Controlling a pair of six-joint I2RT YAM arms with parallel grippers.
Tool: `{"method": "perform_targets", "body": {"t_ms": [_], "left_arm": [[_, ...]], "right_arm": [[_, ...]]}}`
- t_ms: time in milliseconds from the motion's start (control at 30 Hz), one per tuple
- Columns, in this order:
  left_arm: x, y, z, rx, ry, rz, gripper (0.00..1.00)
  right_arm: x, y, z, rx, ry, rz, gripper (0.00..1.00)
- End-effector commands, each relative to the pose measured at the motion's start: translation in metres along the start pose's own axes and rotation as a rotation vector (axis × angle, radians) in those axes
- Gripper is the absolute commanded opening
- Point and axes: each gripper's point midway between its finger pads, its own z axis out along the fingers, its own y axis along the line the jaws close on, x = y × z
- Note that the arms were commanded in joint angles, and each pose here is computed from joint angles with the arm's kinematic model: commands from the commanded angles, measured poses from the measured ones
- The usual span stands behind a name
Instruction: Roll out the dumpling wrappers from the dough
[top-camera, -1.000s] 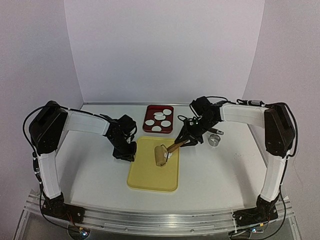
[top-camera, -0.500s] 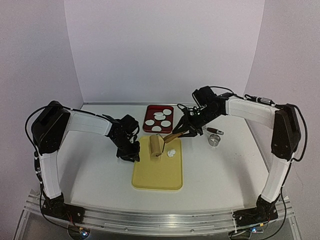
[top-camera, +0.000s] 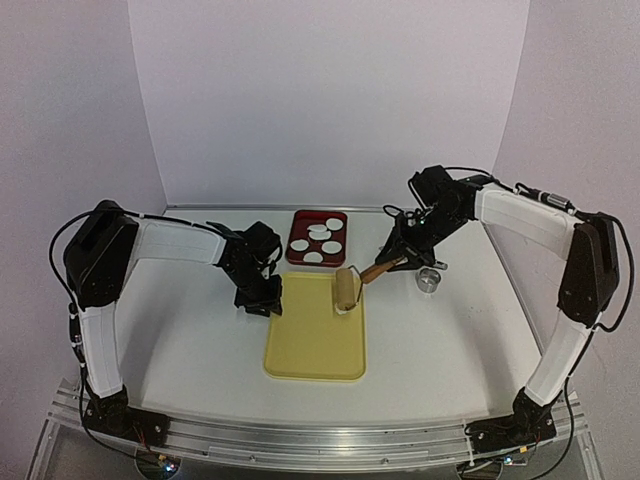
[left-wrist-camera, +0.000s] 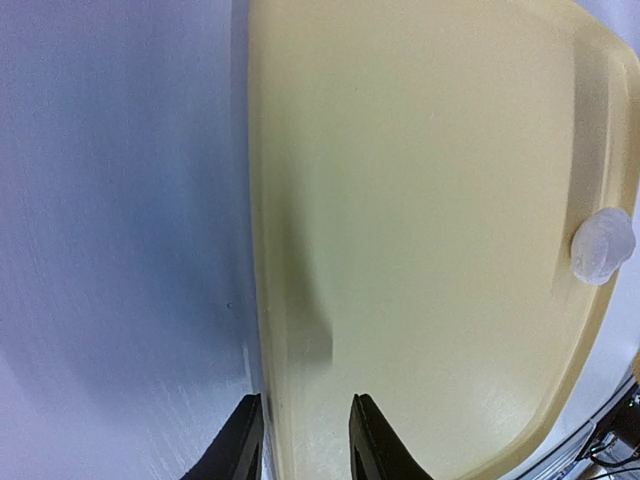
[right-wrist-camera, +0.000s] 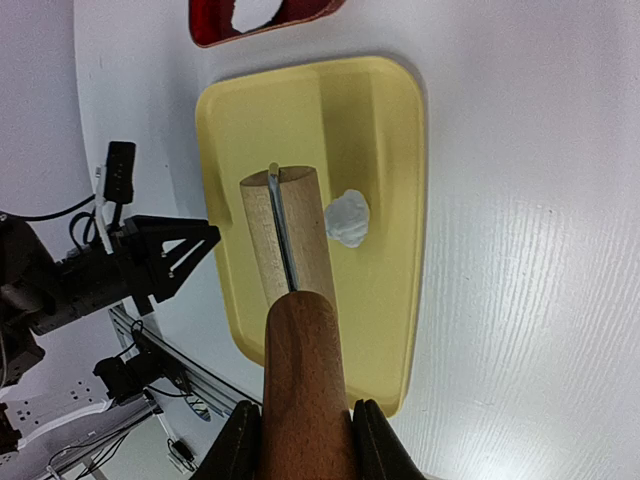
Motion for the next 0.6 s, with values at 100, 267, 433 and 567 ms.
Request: {"method": "perform_targets", "body": {"t_ms": [100, 267, 433, 567], "left_arm": [[-0.013, 0.001, 0.003, -0.023, -0.025, 0.032, 0.23], [-0.01, 0.005, 0.006, -0.034, -0.022, 0.034, 0.18], [-0.009, 0.01, 0.011, -0.056, -0.021, 0.04, 0.13], [-0.01, 0.012, 0.012, -0.066, -0.025, 0.042, 0.1]], "right_arm": [[-0.001, -0.009, 0.009, 0.035, 0.023, -0.017, 0.0], [-0.007, -0.003, 0.015, 0.019, 0.035, -0.042, 0.0], [-0.011, -0.008, 0.022, 0.043, 0.038, -0.031, 0.0], [-0.01, -0.019, 0.027, 0.082, 0.047, -0.014, 0.0]]}}
